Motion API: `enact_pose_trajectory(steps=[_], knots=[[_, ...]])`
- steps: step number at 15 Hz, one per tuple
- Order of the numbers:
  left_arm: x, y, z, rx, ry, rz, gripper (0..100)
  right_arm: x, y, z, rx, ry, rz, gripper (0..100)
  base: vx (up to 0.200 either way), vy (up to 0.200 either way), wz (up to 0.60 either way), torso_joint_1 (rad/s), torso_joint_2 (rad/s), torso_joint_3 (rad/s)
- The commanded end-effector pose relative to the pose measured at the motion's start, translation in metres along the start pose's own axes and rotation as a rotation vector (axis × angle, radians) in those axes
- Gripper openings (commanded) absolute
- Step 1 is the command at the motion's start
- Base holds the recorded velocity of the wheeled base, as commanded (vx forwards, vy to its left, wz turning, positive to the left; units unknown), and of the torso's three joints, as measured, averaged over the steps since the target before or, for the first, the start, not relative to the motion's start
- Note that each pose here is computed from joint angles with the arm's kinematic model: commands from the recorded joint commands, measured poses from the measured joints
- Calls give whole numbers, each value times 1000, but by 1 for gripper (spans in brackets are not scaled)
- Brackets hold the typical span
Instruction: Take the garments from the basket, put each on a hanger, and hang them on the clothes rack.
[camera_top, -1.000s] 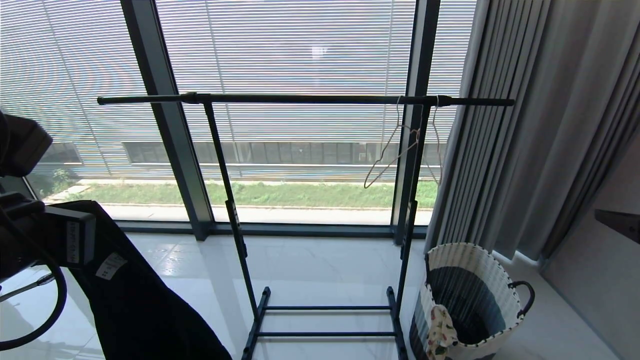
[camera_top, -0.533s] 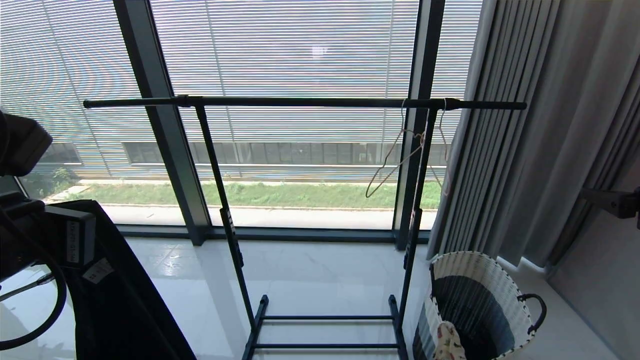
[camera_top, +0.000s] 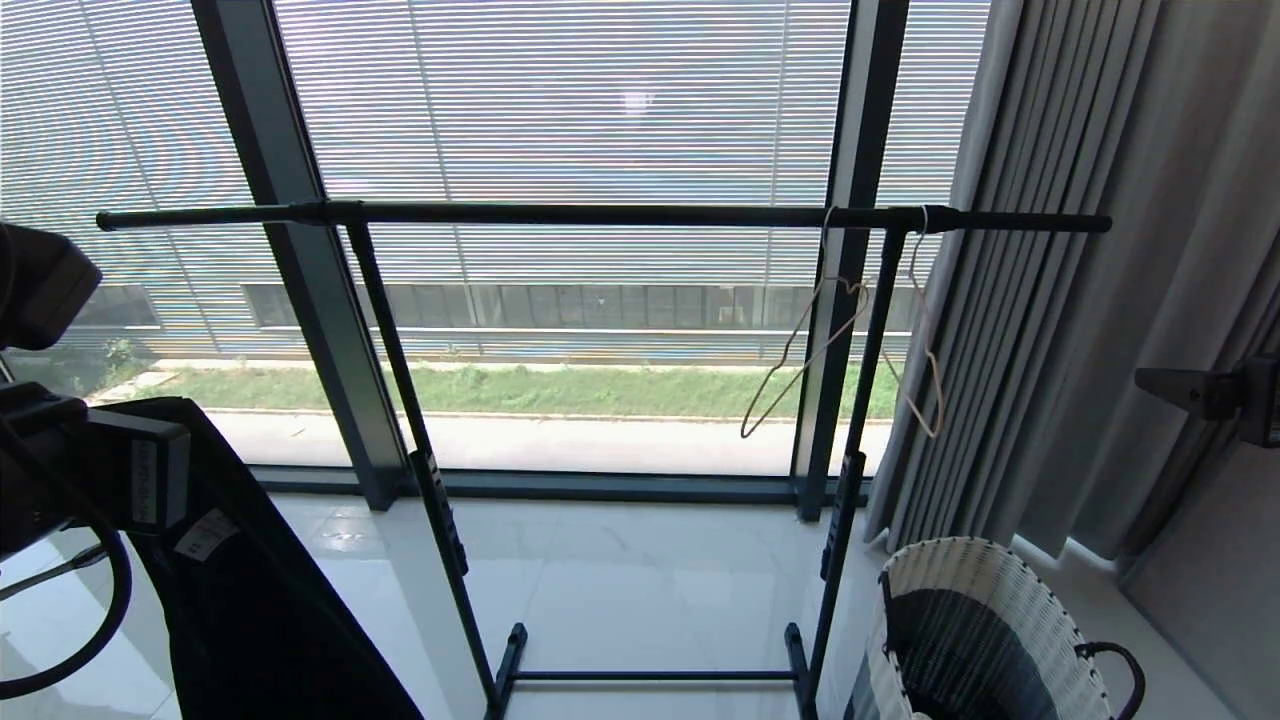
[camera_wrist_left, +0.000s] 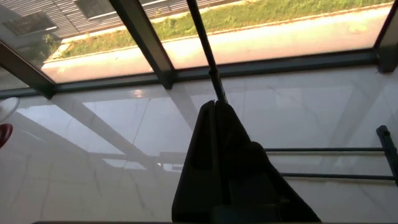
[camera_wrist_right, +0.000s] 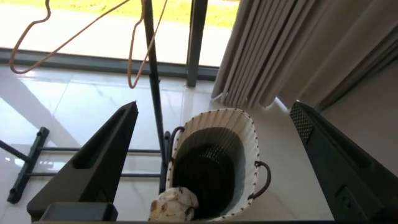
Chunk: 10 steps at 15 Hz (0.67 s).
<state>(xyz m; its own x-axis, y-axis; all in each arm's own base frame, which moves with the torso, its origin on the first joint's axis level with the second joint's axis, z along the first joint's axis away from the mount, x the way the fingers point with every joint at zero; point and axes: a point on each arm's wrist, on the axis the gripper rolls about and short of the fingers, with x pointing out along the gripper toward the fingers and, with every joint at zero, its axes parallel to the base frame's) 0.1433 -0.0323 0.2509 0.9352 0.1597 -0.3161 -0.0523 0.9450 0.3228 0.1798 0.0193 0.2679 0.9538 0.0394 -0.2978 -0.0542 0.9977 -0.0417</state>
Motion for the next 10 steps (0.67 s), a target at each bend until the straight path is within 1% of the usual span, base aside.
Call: enact_pose_trajectory(steps=[1,3,6,7,8,10], knots=[[2,-1,0,4,6,-1,0,22,2,2,12,42,-1,100,200,0,0,2,2,2],[5,-2,1,6,10,-2,0,38,4,4,68,69,3,100,200,0,0,0,2,5],[5,-2,1,8,12,-2,0,53,9,0,140,110,15,100,200,0,0,1,2,2],[5,-2,1,16,12,-2,0,56,13,-2,162,121,26,100,200,0,0,12,17,-2],[4,-2,1,36,9,-2,0,60,17,-3,169,134,38,100,200,0,0,7,2,2],[2,-1,2,53,0,-2,0,67,26,-6,164,153,72,100,0,0,0,0,0,0]])
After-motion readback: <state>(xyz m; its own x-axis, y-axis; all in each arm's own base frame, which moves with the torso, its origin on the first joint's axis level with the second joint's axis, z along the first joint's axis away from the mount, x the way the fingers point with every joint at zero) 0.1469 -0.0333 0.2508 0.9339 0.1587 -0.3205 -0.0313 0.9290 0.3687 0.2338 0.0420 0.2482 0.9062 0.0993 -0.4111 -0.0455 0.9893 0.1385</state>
